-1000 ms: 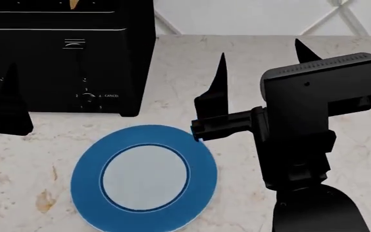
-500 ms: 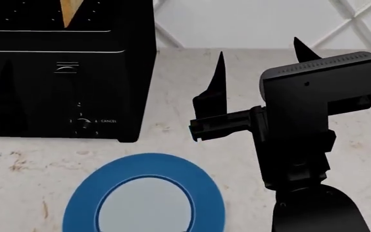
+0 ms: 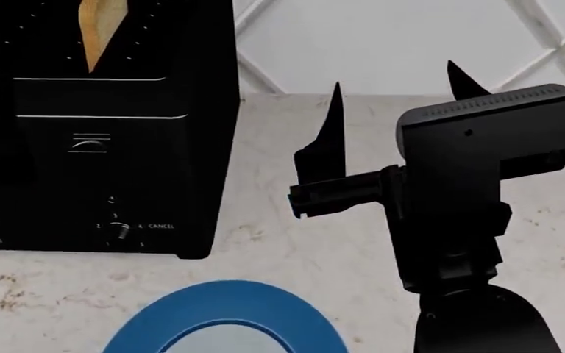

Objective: Place the toasted item on a plate.

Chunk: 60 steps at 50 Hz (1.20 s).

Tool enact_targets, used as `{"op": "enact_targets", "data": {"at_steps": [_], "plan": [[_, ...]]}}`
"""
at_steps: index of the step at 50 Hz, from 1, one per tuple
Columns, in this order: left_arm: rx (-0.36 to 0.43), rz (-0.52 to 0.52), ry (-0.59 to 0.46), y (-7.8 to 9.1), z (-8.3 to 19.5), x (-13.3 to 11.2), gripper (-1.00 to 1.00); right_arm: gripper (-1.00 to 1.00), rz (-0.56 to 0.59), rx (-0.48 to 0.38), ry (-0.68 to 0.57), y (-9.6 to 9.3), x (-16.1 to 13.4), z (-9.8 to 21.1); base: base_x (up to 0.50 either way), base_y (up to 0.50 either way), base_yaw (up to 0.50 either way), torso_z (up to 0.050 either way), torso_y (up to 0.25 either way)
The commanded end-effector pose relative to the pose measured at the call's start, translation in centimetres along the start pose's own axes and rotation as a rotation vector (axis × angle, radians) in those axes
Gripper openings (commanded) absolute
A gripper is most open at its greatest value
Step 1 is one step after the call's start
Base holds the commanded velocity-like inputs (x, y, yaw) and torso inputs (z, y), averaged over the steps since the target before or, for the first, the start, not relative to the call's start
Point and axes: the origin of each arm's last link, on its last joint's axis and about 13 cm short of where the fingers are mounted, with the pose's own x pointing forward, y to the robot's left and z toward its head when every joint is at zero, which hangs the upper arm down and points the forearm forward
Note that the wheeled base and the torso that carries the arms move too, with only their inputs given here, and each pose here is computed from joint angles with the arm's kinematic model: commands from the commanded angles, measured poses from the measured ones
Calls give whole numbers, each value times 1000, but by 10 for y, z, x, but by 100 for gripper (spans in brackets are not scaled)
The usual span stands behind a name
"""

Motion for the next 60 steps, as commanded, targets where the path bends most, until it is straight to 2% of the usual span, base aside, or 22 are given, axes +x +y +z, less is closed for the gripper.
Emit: {"op": "enact_targets", "data": {"at_steps": [1, 16, 21, 30, 37, 40, 41, 42, 44, 48, 49, 50, 60], "plan": [[12, -11, -12, 0, 7, 0, 100, 100, 1, 5, -2, 0, 1, 0, 188, 27, 0, 0, 0], [24, -32, -19, -4, 16, 1, 100, 100, -18, 20, 0, 0, 0, -1, 128, 14, 0, 0, 0], [26, -68, -30, -8, 24, 18, 100, 100, -18, 22, 3, 0, -3, -1, 0, 0, 0, 0, 0], [-34, -87, -47, -9, 42, 52, 100, 100, -19, 27, 8, 0, -4, -4, 0, 0, 0, 0, 0], [-59, -92, 42, -9, 54, 78, 100, 100, -19, 31, 12, 1, -5, -5, 0, 0, 0, 0, 0], [-128, -113, 89, -10, 58, 89, 100, 100, -19, 30, 9, 1, -5, -4, 0, 0, 0, 0, 0], [-127, -131, 120, -10, 57, 92, 100, 100, -20, 31, 11, 0, -5, -4, 0, 0, 0, 0, 0], [-165, -122, 133, -10, 56, 96, 100, 100, -21, 29, 12, 0, -6, -5, 0, 0, 0, 0, 0], [-174, -110, 147, -10, 55, 103, 100, 100, -21, 31, 13, 1, -7, -6, 0, 0, 0, 0, 0], [-249, -105, 194, -12, 53, 115, 100, 100, -27, 31, 14, 0, -8, -6, 0, 0, 0, 0, 0], [-237, -123, 221, -13, 52, 116, 100, 100, -25, 27, 15, 0, -9, -6, 0, 0, 0, 0, 0], [-276, -107, 235, -14, 49, 119, 100, 100, -24, 28, 16, 1, -9, -6, 0, 0, 0, 0, 0], [-323, -160, 305, -18, 44, 130, 100, 100, -28, 31, 22, 1, -11, -9, 0, 0, 0, 0, 0]]}}
